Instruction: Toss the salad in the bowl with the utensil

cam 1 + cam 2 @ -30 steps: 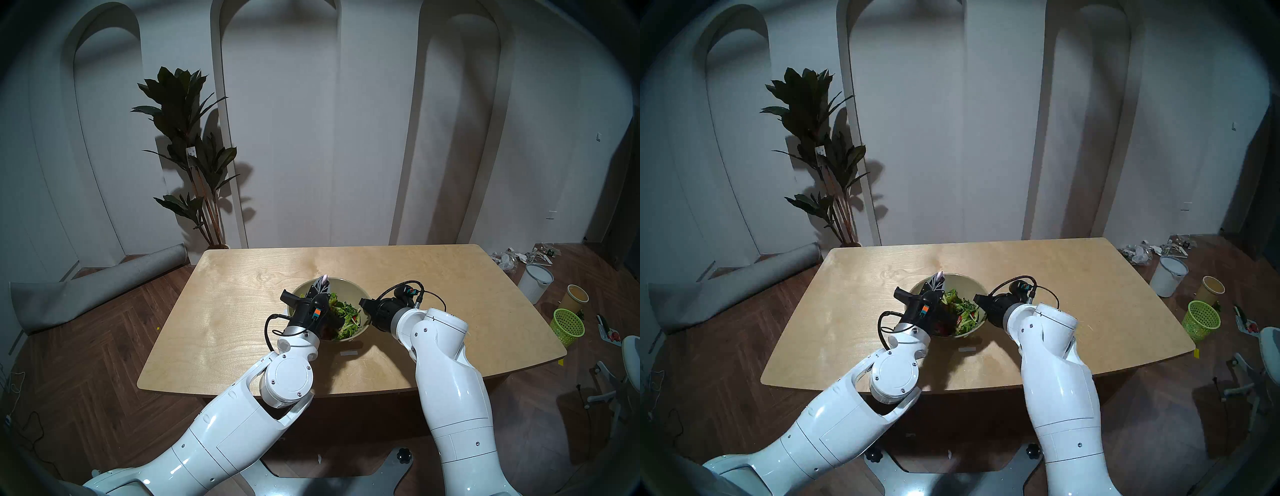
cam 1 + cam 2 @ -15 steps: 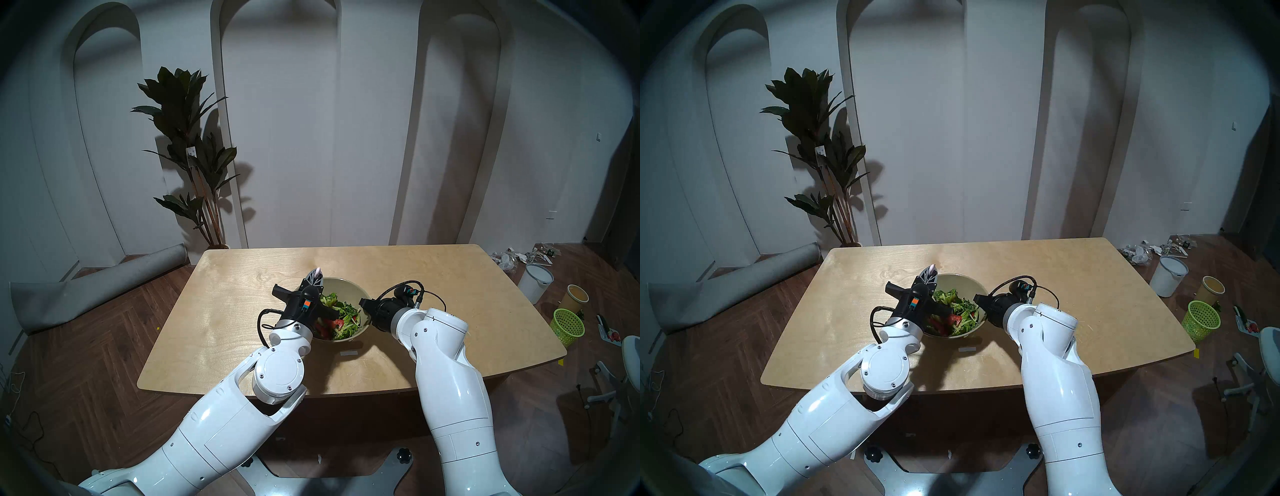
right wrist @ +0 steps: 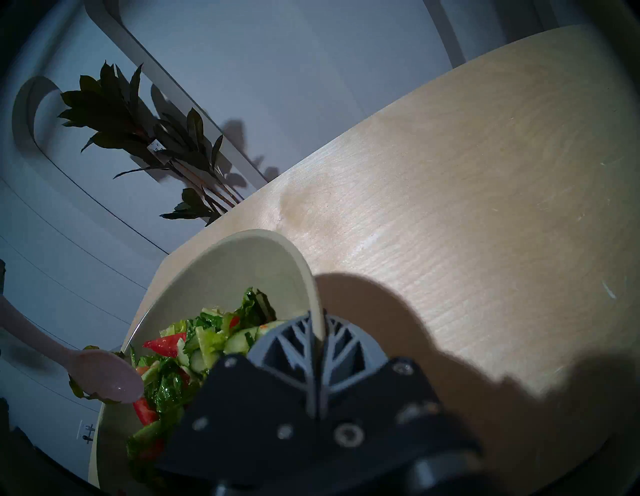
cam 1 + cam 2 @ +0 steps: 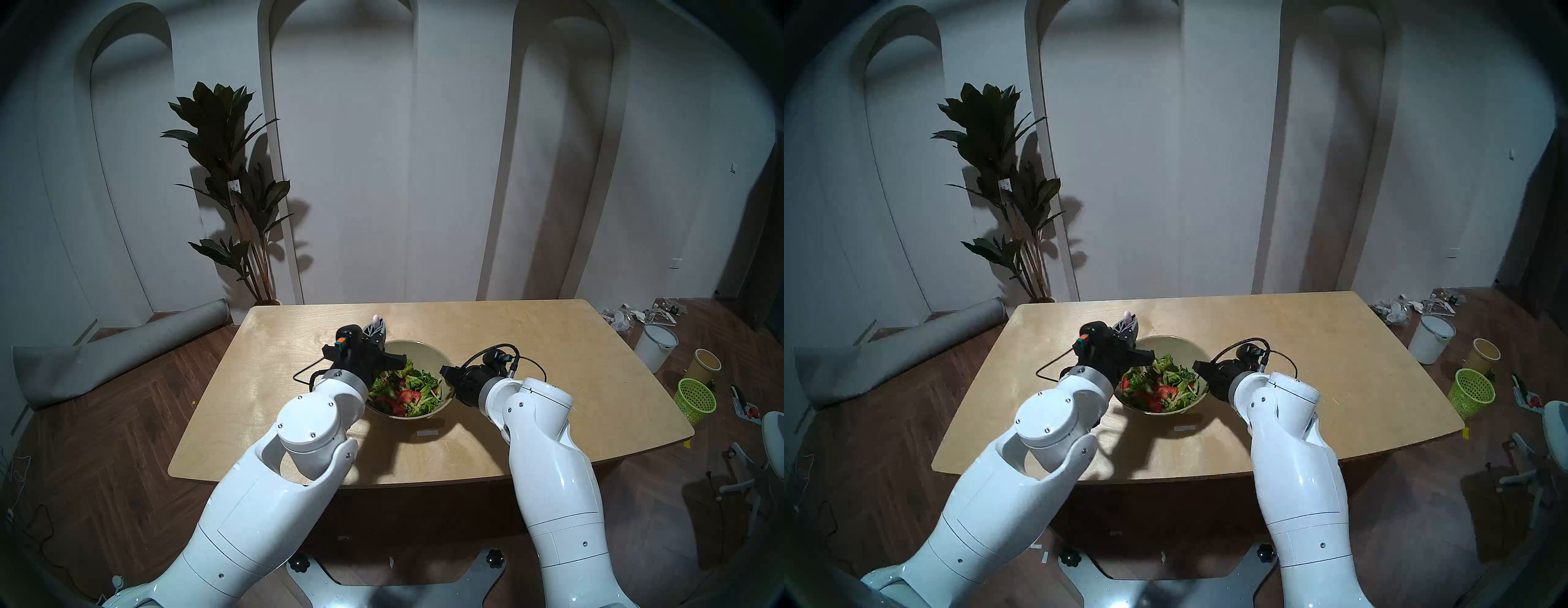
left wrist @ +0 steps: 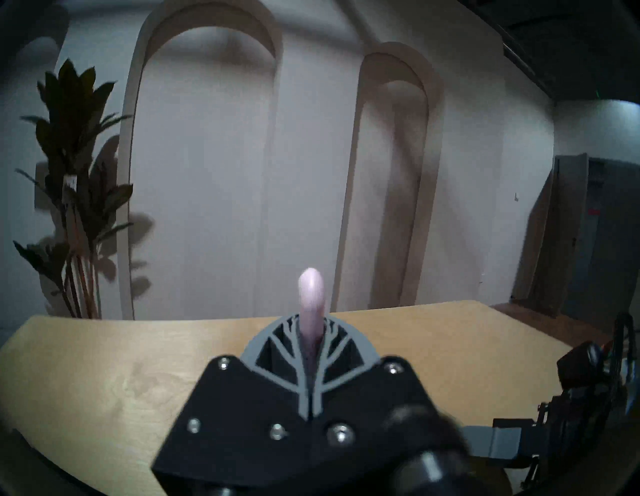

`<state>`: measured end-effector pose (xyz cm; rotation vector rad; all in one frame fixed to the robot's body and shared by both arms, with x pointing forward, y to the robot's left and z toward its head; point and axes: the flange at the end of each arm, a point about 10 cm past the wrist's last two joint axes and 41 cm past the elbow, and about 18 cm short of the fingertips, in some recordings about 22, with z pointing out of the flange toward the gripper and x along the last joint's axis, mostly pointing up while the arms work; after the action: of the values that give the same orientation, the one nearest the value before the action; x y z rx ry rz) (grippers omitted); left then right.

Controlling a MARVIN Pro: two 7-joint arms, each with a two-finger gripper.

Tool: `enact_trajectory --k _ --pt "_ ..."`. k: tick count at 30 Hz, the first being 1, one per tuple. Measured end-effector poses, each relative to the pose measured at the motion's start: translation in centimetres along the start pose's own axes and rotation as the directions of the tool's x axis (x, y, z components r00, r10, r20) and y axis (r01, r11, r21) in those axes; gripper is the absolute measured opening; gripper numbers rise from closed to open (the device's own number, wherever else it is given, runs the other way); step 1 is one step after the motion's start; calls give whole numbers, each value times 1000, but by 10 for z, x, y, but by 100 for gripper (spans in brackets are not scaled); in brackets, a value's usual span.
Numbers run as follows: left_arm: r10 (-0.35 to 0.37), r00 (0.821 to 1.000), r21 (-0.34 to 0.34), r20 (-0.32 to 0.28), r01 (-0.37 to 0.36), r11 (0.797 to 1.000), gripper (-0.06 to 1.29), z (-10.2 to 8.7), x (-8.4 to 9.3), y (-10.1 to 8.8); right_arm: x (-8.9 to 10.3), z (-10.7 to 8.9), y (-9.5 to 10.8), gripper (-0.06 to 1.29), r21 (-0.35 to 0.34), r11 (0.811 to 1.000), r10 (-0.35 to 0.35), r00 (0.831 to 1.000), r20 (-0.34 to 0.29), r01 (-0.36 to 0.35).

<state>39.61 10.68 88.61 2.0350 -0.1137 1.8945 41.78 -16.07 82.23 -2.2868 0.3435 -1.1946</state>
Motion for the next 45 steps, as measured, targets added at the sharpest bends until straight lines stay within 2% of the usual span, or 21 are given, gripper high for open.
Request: enact_trajectory --k 5,10,19,32,33,37,38,40,42,43,45 --pt "-104 993 -3 52 105 995 -3 1 5 -13 0 0 0 -3 0 1000 0 1000 0 0" --pt "-158 984 -7 77 159 987 -3 0 7 -18 0 0 0 -3 0 1000 0 1000 0 0" --pt "-189 979 -10 81 190 982 -3 -10 2 -16 0 0 0 -3 0 1000 0 1000 0 0" --pt "-179 980 -3 85 180 984 -3 -15 -4 -16 -1 0 1 -1 -6 1000 -3 1000 -8 2" --pt "-178 980 -3 85 179 984 -3 -15 -4 -16 -1 0 1 8 -7 1000 -3 1000 -10 2" --pt "-177 981 -5 84 178 984 -3 -15 -4 -16 -1 0 0 14 -7 1000 -3 1000 -19 3" --pt "-176 981 -5 84 177 984 -3 -15 -4 -16 -1 0 0 25 -7 1000 -3 1000 -20 3" --pt "-176 981 -6 84 177 984 -3 -15 -4 -16 -1 0 0 74 -5 1000 -2 1000 -25 2" --pt "-177 981 -7 83 178 984 -3 -15 -3 -17 -1 1 -1 108 1 1000 1 999 -32 -1" --pt "-177 981 -8 83 179 984 -3 -15 -3 -17 -1 1 -1 120 4 1000 4 999 -35 -3" --pt "-184 980 -11 80 185 983 -3 -15 -1 -16 -2 1 -1 122 12 1000 9 999 -45 -9"
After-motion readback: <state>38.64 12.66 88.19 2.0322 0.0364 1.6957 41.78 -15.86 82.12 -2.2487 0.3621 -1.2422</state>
